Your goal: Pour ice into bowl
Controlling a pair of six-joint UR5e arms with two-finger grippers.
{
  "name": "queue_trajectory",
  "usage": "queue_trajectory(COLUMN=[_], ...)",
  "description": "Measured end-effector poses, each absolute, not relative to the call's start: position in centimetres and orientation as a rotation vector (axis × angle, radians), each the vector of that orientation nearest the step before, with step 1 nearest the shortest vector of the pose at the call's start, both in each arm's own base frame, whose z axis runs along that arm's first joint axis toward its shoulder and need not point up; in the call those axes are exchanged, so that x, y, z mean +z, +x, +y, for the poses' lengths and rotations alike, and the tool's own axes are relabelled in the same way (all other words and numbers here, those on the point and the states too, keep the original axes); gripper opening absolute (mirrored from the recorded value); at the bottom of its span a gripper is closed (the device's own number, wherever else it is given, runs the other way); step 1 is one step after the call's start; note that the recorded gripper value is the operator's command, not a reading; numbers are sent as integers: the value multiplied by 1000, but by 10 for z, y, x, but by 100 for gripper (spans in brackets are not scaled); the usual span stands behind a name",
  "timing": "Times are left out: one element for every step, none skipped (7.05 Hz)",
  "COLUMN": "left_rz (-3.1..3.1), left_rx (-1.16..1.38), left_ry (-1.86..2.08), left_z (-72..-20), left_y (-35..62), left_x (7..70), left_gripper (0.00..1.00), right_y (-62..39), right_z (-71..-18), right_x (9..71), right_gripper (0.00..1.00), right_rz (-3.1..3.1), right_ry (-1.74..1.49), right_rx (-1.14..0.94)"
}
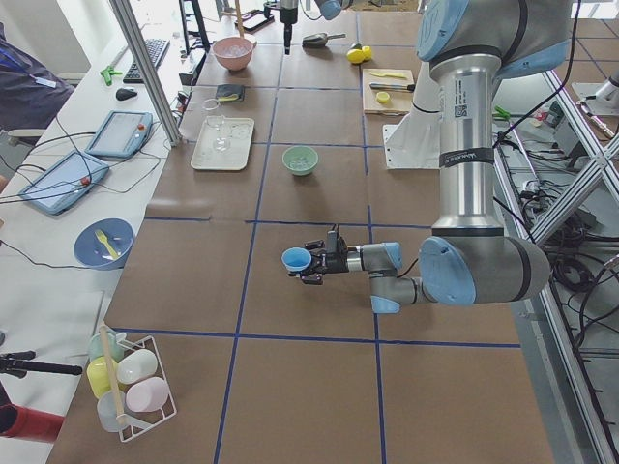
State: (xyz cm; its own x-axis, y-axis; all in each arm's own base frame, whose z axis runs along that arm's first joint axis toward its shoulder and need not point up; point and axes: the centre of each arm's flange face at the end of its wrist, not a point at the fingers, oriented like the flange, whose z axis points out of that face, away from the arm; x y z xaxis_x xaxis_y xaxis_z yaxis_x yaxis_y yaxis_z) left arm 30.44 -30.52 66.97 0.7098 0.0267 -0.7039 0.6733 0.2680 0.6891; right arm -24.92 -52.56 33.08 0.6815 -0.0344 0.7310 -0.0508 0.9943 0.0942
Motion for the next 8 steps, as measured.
queue_trajectory(left_rz=[680,678,678,679,682,684,687,693], left_rx=[-482,-480,-479,-478,-478,-479,-480,-477], left_ry=[1238,1237,1236,1235,1234,1233,1232,1227], left_z=[-305,-305,-305,-305,-305,-305,-305,-305], left_y=[304,304,304,304,305,305,305,306], left_x=[672,673,673,673,673,672,672,671], left_gripper=[78,99,100,100,100,100,100,100], right_y=[-249,-249,-249,-249,-249,-249,-249,-249], right_z=[-526,-526,-526,-526,-526,-525,-525,-525], right_x=[331,331,331,331,330,329,329,328], right_gripper=[100,100,100,100,100,100,100,100], right_rz=[-821,-821,-821,-821,-822,-823,-824,-825], right_ry=[110,110,110,110,111,112,112,113], right_rx=[9,9,9,9,9,10,11,11])
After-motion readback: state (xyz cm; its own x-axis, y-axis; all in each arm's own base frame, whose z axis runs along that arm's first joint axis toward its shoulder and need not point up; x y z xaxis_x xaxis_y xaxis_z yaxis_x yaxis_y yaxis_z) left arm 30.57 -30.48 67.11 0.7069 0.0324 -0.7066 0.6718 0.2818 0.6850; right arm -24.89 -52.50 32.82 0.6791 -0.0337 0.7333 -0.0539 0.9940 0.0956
